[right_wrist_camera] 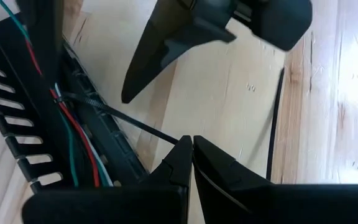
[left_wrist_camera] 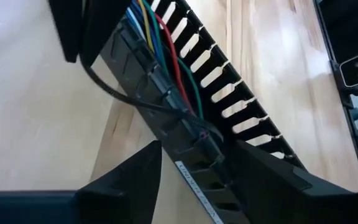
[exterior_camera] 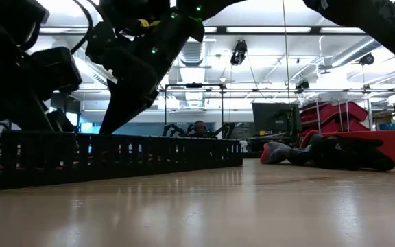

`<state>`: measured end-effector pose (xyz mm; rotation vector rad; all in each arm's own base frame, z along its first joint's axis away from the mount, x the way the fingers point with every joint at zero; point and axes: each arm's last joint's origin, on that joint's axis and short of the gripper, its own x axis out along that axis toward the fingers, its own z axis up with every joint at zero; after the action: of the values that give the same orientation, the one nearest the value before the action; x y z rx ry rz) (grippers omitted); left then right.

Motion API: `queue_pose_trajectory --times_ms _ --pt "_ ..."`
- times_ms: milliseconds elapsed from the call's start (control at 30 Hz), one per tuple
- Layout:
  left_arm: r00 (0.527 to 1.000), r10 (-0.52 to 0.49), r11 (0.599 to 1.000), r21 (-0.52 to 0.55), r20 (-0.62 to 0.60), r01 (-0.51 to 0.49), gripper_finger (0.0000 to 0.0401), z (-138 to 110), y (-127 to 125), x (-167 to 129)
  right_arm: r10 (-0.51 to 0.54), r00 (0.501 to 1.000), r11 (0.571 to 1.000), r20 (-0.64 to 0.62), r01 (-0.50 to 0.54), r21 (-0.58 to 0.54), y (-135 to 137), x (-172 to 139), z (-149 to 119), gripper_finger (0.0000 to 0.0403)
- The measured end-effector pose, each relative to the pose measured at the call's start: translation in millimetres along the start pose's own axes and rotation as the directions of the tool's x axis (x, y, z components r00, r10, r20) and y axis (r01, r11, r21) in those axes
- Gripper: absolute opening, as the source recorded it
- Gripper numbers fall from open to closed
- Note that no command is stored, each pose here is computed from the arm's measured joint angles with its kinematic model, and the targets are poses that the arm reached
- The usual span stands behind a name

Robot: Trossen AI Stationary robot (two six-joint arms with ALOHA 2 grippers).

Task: Ziptie cables
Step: Put the colored zip-tied cables into the black cable duct

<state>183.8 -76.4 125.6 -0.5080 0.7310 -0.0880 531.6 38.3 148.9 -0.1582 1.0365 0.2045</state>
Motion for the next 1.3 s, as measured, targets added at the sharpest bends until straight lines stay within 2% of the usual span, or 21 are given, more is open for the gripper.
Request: queue_pose_trajectory --times_ms 233,367,500,633,767,967,1167,1300 --pt "0.992 0.06 0.998 0.003 -0.107 -0.06 0.0169 0.6 -1.3 3.0 0.006 1.0 1.0 -0.002 -0.006 -0.01 6.8 -0.4 1.0 0.0" --pt "0.979 0.109 0.994 0.029 -0.17 -0.106 0.0141 4.9 -4.6 -4.7 0.011 1.0 1.0 0.0 -0.011 -0.017 12.2 -1.6 2.4 0.0" --pt "0.951 0.203 0.979 0.072 -0.234 -0.191 0.0106 8.4 -5.6 -14.9 0.011 1.0 1.0 0.001 -0.011 -0.01 16.2 -1.3 3.1 0.0" --pt "0.927 0.283 0.959 0.102 -0.247 -0.266 0.0072 10.1 -4.5 -22.2 0.02 1.0 1.0 0.002 -0.02 -0.003 20.1 -1.9 3.8 0.0" --pt "0.929 0.28 0.959 0.116 -0.241 -0.259 0.0055 9.9 -4.4 -23.0 0.022 1.0 1.0 0.008 -0.022 -0.002 22.8 -2.0 4.8 0.0" --pt "0.937 0.269 0.962 0.112 -0.225 -0.249 0.0059 14.3 -8.0 -24.7 0.024 1.0 1.0 0.013 -0.024 -0.009 26.6 -3.4 6.1 0.0" --pt "0.952 0.238 0.965 0.161 -0.193 -0.208 0.0083 32.4 -24.4 -29.0 0.023 0.999 0.999 0.035 -0.022 -0.026 27.8 -9.9 10.8 0.0" --pt "0.953 0.233 0.965 0.168 -0.195 -0.202 0.0104 33.9 -27.5 -30.0 0.023 0.999 0.999 0.044 -0.021 -0.043 30.0 -11.5 13.1 0.0"
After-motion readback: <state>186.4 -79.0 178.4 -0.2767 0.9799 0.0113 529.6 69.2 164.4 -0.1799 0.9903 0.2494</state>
